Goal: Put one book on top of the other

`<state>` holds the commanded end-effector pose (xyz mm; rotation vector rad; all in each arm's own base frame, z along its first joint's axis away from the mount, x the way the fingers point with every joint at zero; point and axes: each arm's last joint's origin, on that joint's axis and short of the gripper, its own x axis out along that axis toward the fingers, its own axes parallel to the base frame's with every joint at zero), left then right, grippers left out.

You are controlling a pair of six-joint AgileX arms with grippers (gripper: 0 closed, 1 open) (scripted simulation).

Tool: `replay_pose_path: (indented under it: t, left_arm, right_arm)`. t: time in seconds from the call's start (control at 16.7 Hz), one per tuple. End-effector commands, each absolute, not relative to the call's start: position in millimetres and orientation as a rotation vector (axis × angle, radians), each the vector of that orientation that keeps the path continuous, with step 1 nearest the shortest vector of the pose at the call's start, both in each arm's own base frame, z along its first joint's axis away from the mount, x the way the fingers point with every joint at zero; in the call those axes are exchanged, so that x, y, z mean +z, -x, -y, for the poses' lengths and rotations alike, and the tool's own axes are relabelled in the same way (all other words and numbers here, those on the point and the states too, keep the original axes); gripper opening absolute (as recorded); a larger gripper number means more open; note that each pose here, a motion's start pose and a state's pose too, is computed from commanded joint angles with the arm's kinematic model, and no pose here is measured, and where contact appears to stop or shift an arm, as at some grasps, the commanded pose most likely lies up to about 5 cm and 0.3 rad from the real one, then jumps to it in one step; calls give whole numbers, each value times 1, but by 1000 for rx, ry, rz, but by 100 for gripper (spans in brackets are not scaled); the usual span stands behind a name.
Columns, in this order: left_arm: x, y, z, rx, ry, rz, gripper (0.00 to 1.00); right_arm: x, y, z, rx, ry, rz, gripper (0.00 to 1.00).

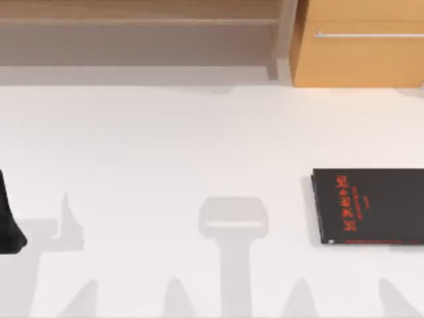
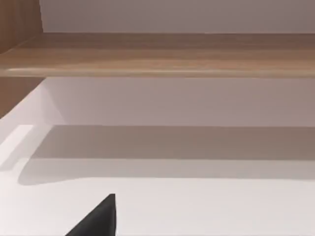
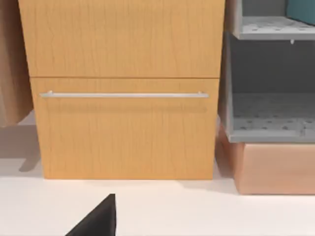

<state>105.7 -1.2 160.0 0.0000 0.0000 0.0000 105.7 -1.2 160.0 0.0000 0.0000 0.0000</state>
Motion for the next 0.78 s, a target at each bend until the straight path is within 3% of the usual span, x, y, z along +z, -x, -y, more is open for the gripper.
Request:
replay_pose_path:
  t: [0.24, 0.48, 0.78]
  left_arm:
    - [160, -106, 1, 0, 0, 0, 100]
    - [160, -106, 1, 0, 0, 0, 100]
    - [160, -106, 1, 0, 0, 0, 100]
  right_arm:
    - [169, -106, 2, -1, 1, 11, 100]
    - [215, -114, 6, -4, 8, 51, 100]
    - [288, -169, 21, -7, 20, 52, 100]
